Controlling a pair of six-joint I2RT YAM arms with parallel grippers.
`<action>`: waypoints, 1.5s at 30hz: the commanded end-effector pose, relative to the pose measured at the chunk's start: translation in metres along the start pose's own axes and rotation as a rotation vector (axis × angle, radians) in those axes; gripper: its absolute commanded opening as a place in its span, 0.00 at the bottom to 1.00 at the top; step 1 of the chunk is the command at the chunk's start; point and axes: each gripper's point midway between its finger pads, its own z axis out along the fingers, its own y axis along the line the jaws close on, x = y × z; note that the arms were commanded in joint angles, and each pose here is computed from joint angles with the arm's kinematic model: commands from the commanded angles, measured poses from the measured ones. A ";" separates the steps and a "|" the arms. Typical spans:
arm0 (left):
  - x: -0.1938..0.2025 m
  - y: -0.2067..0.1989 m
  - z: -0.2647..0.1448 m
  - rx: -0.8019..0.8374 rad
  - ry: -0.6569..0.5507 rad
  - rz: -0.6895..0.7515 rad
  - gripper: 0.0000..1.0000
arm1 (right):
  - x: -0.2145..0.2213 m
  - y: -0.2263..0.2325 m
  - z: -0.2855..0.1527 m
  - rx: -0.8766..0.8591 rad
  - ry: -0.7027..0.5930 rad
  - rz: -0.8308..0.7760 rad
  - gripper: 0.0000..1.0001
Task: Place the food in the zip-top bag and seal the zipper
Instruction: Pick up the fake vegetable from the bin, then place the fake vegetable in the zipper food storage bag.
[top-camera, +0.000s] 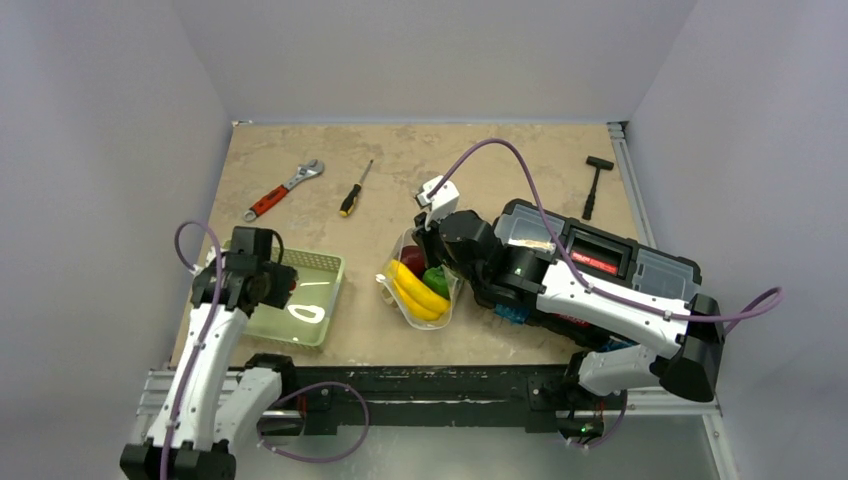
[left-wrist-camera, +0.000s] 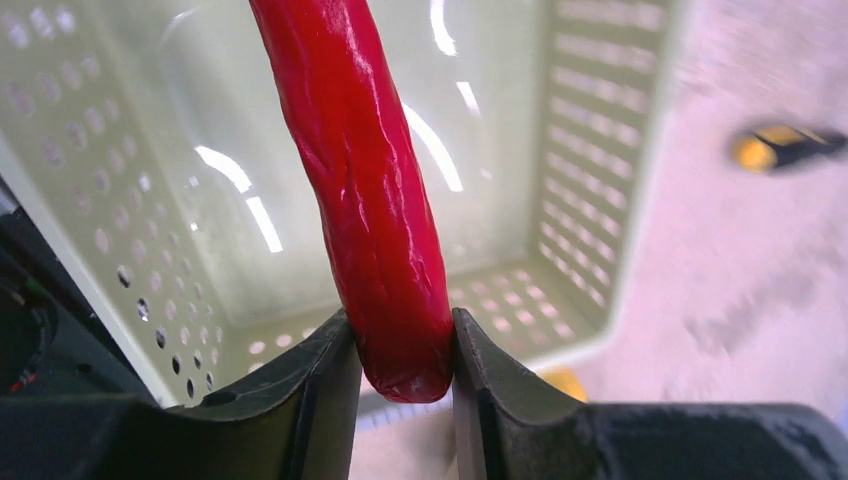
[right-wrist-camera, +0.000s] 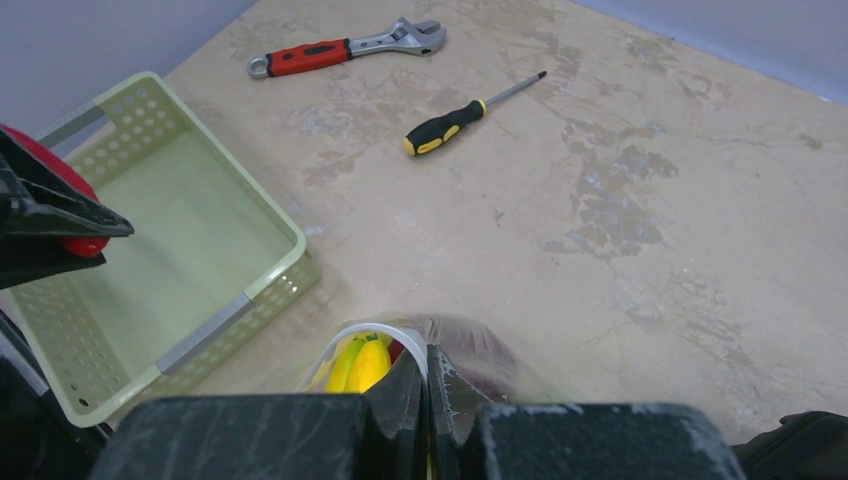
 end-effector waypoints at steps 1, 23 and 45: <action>0.007 -0.038 -0.059 0.334 0.064 0.299 0.00 | -0.029 0.012 -0.002 -0.038 -0.065 0.095 0.00; 0.151 -0.004 -0.221 1.355 0.739 1.185 0.00 | -0.040 0.017 0.013 0.021 -0.090 0.352 0.00; 0.223 -0.038 -0.166 0.926 0.927 0.740 0.01 | -0.029 -0.001 0.004 0.087 -0.158 0.543 0.00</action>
